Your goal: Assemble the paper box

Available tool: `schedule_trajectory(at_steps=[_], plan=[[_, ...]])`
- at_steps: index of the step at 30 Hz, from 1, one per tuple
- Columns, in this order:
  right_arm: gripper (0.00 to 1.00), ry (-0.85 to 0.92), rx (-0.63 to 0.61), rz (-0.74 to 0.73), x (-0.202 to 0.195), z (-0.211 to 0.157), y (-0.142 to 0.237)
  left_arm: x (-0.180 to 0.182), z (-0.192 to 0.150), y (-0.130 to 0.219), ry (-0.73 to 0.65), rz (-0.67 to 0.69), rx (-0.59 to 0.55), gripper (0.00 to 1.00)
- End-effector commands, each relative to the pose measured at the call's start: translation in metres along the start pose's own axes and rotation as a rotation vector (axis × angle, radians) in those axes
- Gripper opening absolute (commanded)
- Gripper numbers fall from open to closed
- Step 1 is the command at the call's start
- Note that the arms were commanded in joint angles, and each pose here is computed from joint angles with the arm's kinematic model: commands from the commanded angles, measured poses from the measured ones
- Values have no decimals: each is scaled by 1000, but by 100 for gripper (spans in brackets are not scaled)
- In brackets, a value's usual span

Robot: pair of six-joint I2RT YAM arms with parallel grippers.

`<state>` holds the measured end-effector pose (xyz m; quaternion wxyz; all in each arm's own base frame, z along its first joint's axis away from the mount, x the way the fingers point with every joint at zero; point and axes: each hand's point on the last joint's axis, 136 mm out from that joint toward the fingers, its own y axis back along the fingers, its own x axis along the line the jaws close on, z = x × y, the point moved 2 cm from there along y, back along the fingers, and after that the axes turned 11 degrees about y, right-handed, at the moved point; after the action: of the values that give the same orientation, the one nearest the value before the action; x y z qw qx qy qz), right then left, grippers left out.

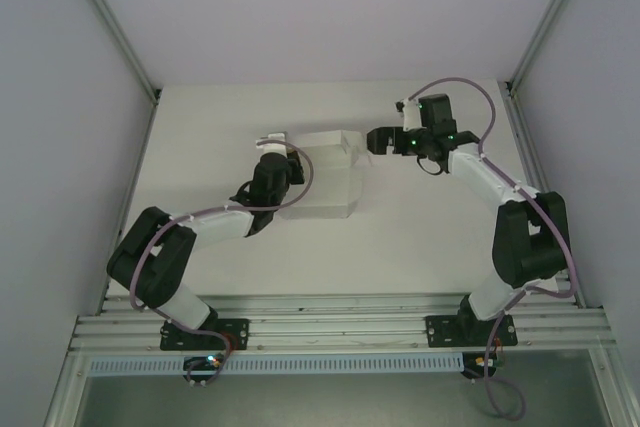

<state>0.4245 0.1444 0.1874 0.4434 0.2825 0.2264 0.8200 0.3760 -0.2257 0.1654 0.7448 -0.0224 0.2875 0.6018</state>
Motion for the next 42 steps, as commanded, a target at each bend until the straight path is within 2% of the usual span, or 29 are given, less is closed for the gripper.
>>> schedule_trajectory(at_steps=[1, 6, 9, 13, 17, 21, 25, 29, 31, 35, 42], plan=[[100, 71, -10, 148, 38, 2, 3, -8, 22, 1, 27, -7, -53, 0], [100, 83, -13, 261, 67, 3, -2, -10, 20, -3, 38, -13, -41, 0], [100, 99, -4, 280, 77, 4, -9, -12, 19, -4, 45, -20, -32, 0], [100, 121, -5, 241, 78, 9, -19, -13, 20, -3, 49, -30, -30, 0], [100, 185, 8, 126, 68, 6, -19, -9, 21, -2, 39, 4, -31, 0], [96, 226, -8, 56, 62, 3, -4, -2, 21, -1, 30, 35, -31, 0], [95, 309, -3, 98, 71, -5, 11, 4, 20, -1, 40, 51, -28, 0], [85, 358, 35, 137, 76, -14, 12, 3, 21, -1, 44, 31, -21, 0], [85, 373, 47, 173, 81, -16, 11, 2, 20, -1, 42, 21, -18, 0], [81, 394, 25, 230, 88, -8, 7, -2, 17, -1, 38, -7, -1, 0], [72, 437, -35, 213, 89, 14, 1, -11, 13, -3, 29, -61, 22, 0]])
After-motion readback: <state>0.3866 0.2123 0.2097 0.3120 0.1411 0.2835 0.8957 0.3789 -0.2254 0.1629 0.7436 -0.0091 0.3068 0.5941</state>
